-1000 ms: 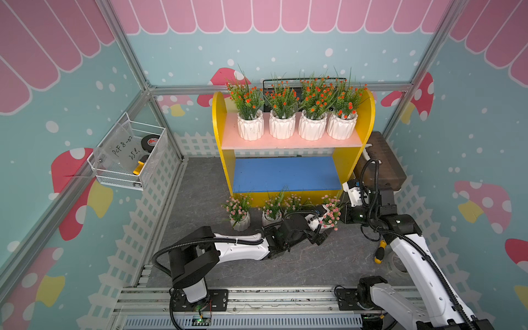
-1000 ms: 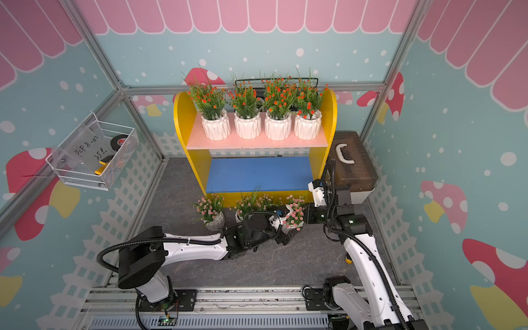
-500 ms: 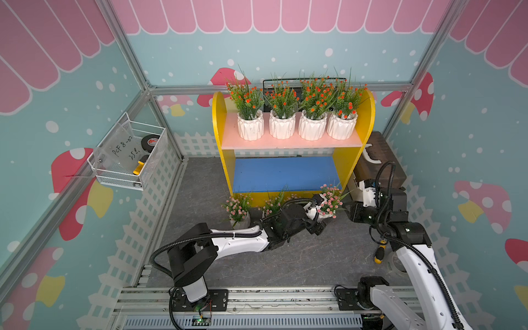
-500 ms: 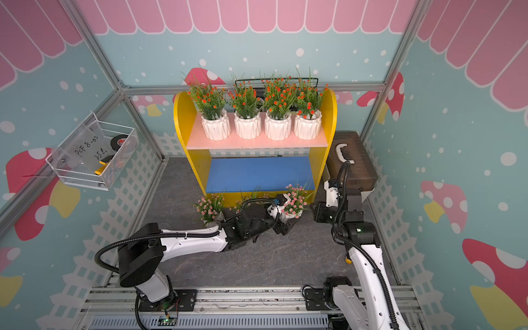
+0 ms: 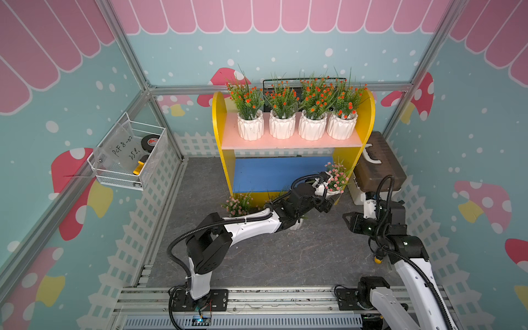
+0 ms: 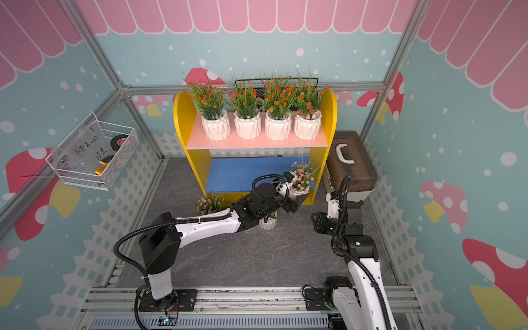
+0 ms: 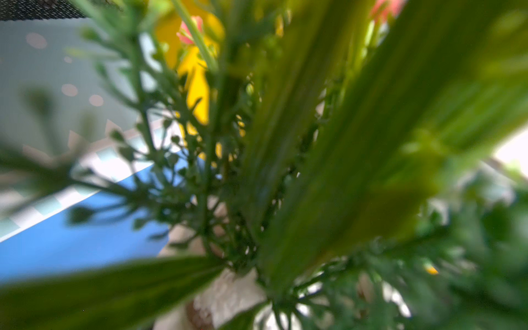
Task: Place the baby's breath potted plants on the rack by color
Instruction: Place the baby's breath potted plant on the rack.
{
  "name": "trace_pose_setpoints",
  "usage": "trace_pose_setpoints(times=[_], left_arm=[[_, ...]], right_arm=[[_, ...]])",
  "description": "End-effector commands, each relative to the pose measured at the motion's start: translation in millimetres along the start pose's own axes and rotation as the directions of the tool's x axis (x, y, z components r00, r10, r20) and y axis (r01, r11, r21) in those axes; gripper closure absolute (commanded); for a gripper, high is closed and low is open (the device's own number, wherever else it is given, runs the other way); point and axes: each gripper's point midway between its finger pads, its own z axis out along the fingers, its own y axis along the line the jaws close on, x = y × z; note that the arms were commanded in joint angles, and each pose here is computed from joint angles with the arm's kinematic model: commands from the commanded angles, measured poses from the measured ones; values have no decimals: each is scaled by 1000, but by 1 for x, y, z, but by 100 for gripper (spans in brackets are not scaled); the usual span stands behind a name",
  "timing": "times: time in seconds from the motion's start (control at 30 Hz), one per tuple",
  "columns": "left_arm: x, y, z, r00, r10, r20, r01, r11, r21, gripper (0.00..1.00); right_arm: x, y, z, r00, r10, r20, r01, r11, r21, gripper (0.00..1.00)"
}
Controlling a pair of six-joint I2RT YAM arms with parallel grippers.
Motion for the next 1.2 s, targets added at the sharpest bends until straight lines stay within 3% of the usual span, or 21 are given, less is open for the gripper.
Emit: trace_pose_setpoints(times=[0.0, 0.6, 1.17], left_arm=[[-36, 18, 12, 996, -36, 87, 39, 999, -34, 25], [-44, 77, 76, 990, -51, 131, 63, 994, -86, 25], [-25, 96, 118, 992, -36, 120, 49, 993, -108, 25]], right_arm=[[2, 5, -4, 1000, 15, 16, -14, 999, -35, 63], [18, 13, -11, 1000, 21, 9, -20, 996, -86, 63], [24, 14, -13, 1000, 27, 17, -25, 995, -101, 63]])
